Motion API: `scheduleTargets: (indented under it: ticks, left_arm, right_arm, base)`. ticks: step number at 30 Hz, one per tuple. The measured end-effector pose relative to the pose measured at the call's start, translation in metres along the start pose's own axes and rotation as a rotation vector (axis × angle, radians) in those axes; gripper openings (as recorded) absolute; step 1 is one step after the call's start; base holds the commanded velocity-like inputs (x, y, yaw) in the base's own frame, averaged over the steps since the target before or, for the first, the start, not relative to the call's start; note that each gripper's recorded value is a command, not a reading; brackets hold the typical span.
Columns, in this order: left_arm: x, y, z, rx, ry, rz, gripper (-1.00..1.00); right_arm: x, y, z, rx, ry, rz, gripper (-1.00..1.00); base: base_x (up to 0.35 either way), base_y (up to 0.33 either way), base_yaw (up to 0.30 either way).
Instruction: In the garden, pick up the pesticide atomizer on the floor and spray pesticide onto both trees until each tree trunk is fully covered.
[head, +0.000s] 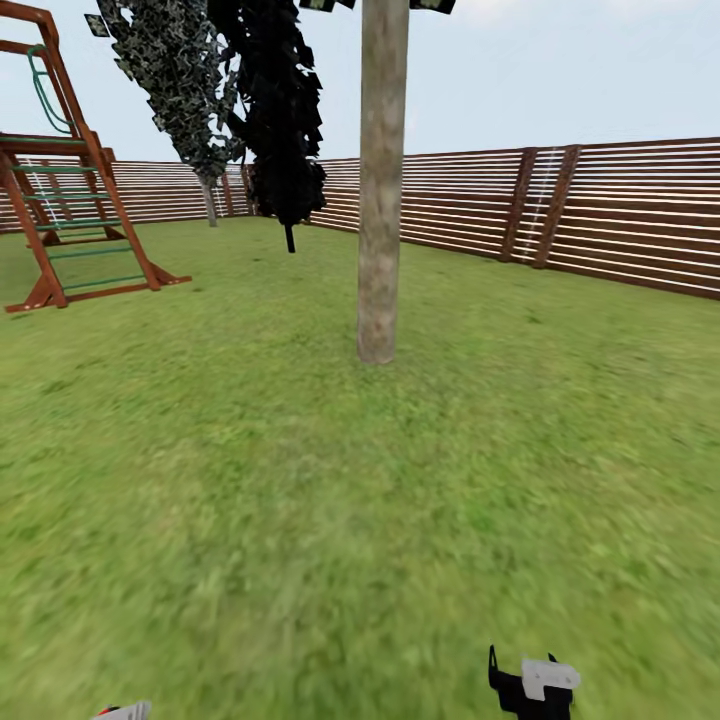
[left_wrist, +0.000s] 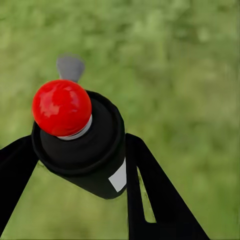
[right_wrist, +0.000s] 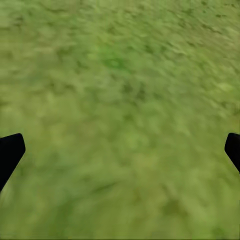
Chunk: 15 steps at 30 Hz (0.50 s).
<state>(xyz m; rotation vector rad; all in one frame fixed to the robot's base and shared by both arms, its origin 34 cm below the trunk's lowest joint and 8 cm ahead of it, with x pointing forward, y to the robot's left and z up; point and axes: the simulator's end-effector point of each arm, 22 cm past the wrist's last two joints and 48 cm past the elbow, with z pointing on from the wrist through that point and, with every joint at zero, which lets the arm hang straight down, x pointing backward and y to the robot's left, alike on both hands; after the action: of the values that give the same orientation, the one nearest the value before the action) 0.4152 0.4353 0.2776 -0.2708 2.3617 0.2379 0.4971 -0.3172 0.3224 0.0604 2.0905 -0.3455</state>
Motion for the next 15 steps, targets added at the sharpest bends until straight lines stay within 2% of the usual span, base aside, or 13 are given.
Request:
scheduleTargets:
  ticks: [10,15]
  left_arm:
    - [-0.005,0.003,0.001,-0.006,-0.012,-0.001,-1.0]
    - [-0.013,0.01,0.003,-0.025,-0.031,-0.033,-1.0]
  right_arm:
    - [0.0,0.001,0.0,-0.003,0.002,-0.001,1.0]
    - [0.003,-0.002,0.0,0.0,0.005,-0.004,1.0]
  base:
    - [0.338,0.0,0.002]
    - [0.338,0.0,0.0]
